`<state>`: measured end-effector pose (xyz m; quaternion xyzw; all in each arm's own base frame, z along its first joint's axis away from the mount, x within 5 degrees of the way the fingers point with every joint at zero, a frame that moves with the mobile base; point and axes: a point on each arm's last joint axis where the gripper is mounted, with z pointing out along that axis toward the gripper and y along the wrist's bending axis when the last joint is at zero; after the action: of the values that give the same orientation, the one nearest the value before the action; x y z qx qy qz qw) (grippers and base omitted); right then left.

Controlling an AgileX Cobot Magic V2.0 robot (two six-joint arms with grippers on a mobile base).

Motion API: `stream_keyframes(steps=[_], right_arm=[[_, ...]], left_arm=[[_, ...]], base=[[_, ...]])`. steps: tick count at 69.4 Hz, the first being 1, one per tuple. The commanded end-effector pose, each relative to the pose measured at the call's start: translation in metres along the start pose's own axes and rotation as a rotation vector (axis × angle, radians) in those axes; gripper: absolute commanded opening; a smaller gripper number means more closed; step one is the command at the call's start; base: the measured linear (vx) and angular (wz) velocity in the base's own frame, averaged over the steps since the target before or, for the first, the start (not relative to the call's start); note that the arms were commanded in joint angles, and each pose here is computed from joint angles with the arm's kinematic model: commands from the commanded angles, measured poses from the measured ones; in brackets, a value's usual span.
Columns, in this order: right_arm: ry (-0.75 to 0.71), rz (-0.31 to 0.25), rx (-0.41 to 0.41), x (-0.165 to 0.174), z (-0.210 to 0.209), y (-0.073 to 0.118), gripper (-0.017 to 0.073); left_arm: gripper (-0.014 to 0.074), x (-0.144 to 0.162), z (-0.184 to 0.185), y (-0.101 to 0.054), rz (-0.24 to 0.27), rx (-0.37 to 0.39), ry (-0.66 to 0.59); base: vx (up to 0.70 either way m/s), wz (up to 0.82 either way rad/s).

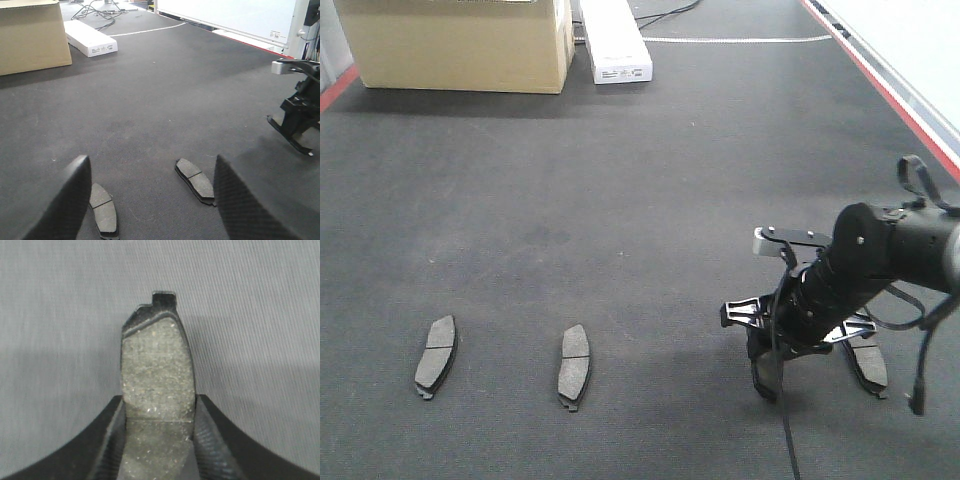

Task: Move and align brake pads A on conveyor
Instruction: 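Lower the right gripper and release its pad beside the other pad, then raise the empty right gripper away from the belt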

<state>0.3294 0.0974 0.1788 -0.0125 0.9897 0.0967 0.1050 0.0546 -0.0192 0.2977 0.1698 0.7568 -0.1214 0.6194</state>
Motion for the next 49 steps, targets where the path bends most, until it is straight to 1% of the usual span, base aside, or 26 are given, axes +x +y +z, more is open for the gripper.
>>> stream_keyframes(steps=[1,9,13,19,27,32,40,49], right_arm=[[-0.073,-0.030,0.000,-0.014,-0.015,0.005,0.0243],[-0.020,-0.047,0.023,-0.018,-0.008,0.004,0.0357],[-0.022,-0.053,0.027,-0.020,-0.009,0.004,0.0406],[-0.044,-0.041,0.031,-0.022,-0.015,0.005,0.0456],[-0.110,-0.064,0.036,-0.024,-0.035,0.006,0.0463],[-0.171,-0.100,0.058,-0.023,-0.057,0.005,0.0463],[-0.295,-0.168,0.108,-0.014,-0.106,0.004,0.0463],[-0.438,-0.204,0.127,0.006,-0.154,0.002,0.0463]], left_arm=[[0.0502,-0.014,-0.001,-0.002,0.005,0.020,-0.089],[0.0502,-0.014,-0.001,-0.002,0.005,0.020,-0.089],[0.0502,-0.014,-0.001,-0.002,0.005,0.020,-0.089],[0.0502,-0.014,-0.001,-0.002,0.005,0.020,-0.089],[0.0502,-0.014,-0.001,-0.002,0.005,0.020,-0.089],[0.0502,-0.014,-0.001,-0.002,0.005,0.020,-0.089],[0.0502,-0.014,-0.001,-0.002,0.005,0.020,-0.089],[0.0502,-0.014,-0.001,-0.002,0.005,0.020,-0.089]], base=[[0.00,0.00],[0.00,0.00],[0.00,0.00],[0.00,0.00],[0.00,0.00],[0.00,0.00],[0.00,0.00],[0.00,0.00]])
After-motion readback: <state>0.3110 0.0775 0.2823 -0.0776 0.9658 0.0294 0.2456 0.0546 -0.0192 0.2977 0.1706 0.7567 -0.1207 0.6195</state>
